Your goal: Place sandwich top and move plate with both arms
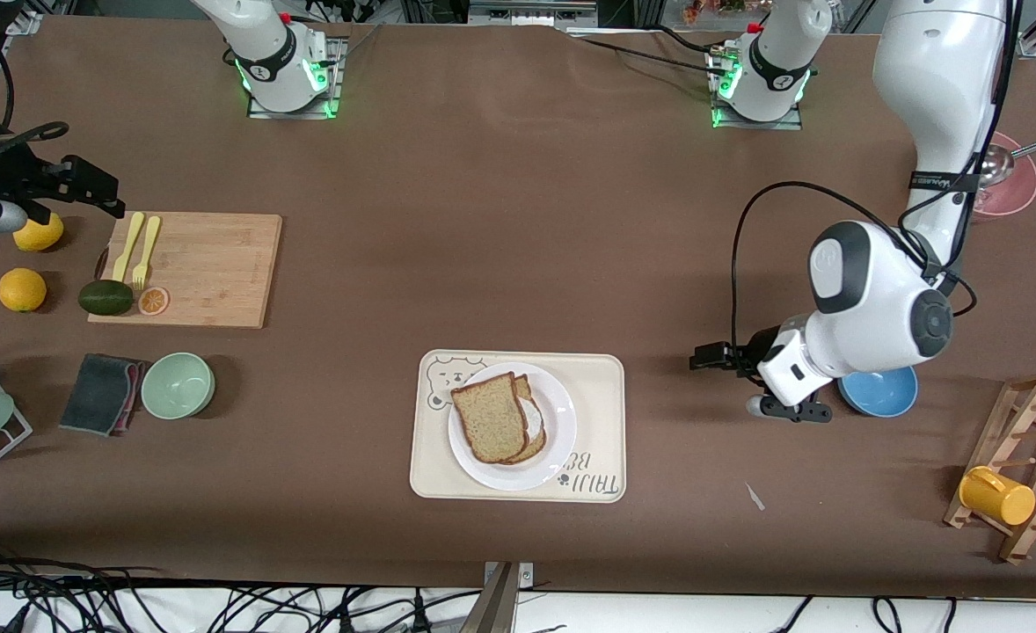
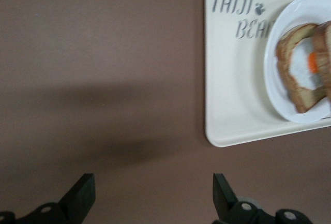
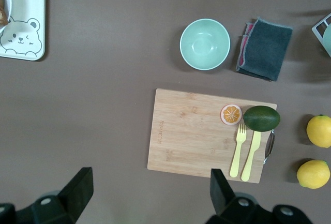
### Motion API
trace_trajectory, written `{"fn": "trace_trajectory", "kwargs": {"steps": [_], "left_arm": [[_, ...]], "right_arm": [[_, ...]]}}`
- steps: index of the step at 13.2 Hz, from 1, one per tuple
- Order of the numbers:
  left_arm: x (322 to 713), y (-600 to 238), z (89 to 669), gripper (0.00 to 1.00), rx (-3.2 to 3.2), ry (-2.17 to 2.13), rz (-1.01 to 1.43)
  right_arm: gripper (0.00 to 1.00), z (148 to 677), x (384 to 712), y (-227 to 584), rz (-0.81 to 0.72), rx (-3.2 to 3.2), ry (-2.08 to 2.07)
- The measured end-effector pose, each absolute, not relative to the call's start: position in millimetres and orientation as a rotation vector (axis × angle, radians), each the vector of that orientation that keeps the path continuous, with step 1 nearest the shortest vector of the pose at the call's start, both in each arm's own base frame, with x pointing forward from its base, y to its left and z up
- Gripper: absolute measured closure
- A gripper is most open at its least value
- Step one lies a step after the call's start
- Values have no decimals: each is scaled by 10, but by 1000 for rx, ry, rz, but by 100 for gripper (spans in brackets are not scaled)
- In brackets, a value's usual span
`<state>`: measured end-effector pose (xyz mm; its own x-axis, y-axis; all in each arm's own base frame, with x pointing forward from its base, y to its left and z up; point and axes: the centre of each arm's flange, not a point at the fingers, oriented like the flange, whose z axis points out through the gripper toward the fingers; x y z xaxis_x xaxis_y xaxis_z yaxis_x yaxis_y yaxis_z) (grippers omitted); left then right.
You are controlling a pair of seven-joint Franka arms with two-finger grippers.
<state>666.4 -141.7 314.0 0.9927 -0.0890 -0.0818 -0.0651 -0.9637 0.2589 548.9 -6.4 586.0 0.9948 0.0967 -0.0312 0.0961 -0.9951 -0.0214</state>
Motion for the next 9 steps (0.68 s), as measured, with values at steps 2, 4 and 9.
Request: {"fn": "trace_trajectory", "kwargs": {"steps": [2,4,9], "left_arm": [[6560,-1385,3369,0,3005,-203,-192],[6481,-1252,3568,0,3076,-250,-248],[6375,-962,3865,0,3143,-242,-290]], "right_arm": [[0,5860,5489,-64,50,-3118,-151],[0,5859,5488,-65,52,-3118,-150],[0,5858,5486,-71,54,-3118,-149]]}}
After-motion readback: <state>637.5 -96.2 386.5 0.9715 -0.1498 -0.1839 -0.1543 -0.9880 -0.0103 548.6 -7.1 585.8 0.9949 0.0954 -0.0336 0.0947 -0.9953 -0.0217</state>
